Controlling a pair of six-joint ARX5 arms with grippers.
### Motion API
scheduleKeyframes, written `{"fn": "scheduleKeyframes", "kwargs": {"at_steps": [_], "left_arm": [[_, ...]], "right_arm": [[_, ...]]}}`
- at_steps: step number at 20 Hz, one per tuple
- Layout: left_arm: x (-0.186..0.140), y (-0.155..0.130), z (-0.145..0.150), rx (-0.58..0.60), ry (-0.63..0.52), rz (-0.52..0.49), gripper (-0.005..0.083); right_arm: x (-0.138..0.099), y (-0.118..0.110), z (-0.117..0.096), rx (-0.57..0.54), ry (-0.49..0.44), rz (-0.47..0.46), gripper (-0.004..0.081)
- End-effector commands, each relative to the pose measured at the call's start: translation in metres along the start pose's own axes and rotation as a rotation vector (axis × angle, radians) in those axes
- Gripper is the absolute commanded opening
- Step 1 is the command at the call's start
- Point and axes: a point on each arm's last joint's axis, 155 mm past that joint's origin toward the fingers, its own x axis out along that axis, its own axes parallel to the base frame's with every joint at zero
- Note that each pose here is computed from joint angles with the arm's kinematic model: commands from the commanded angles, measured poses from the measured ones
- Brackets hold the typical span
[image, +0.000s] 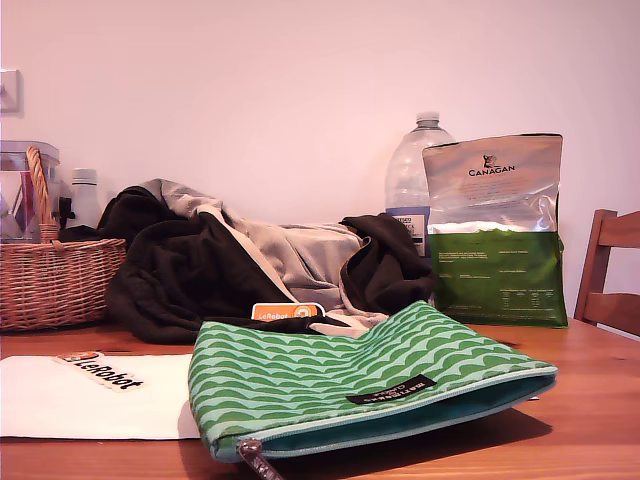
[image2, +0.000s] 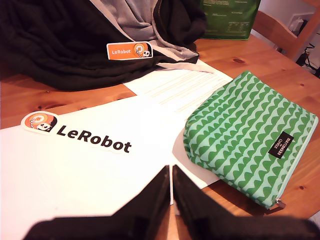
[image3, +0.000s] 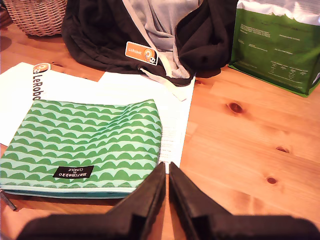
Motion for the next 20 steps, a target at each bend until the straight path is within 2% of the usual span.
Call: {"fn": "scheduleKeyframes", "kwargs": {"at_steps": [1, 6, 8, 11, 15, 18, 20], "left_arm": [[0.000, -0.004, 0.025, 0.073, -0.111, -0.016, -0.0020], [0.000, -0.004, 0.025, 0.073, -0.111, -0.016, -0.0020], [0.000, -0.007, 0.025, 0.033, -0.110, -0.033, -0.0020], [0.006, -0.015, 0.011, -0.160, -0.032, -0.097, -0.0020], [0.019, -0.039, -0.015, -0.368, 0.149, -0.242, -0.0020], [0.027, -0.052, -0.041, -0.567, 0.323, -0.304, -0.0020], [0.031, -0.056, -0.055, -0.658, 0.418, -0.315, -0.0019]], "right_arm": [[-0.001, 0.001, 0.037, 0.013, -0.149, 0.006, -0.0013], [-0.001, 0.002, 0.037, 0.013, -0.149, 0.006, -0.0013], [-0.001, 0.003, 0.038, 0.012, -0.152, 0.013, -0.0013], [0.000, 0.018, 0.040, -0.016, -0.155, 0.092, -0.0013], [0.011, 0.043, 0.032, -0.139, -0.109, 0.209, -0.0013], [0.023, 0.050, 0.025, -0.149, -0.062, 0.239, -0.0013], [0.031, 0.052, 0.024, -0.150, -0.050, 0.244, -0.0013]]}}
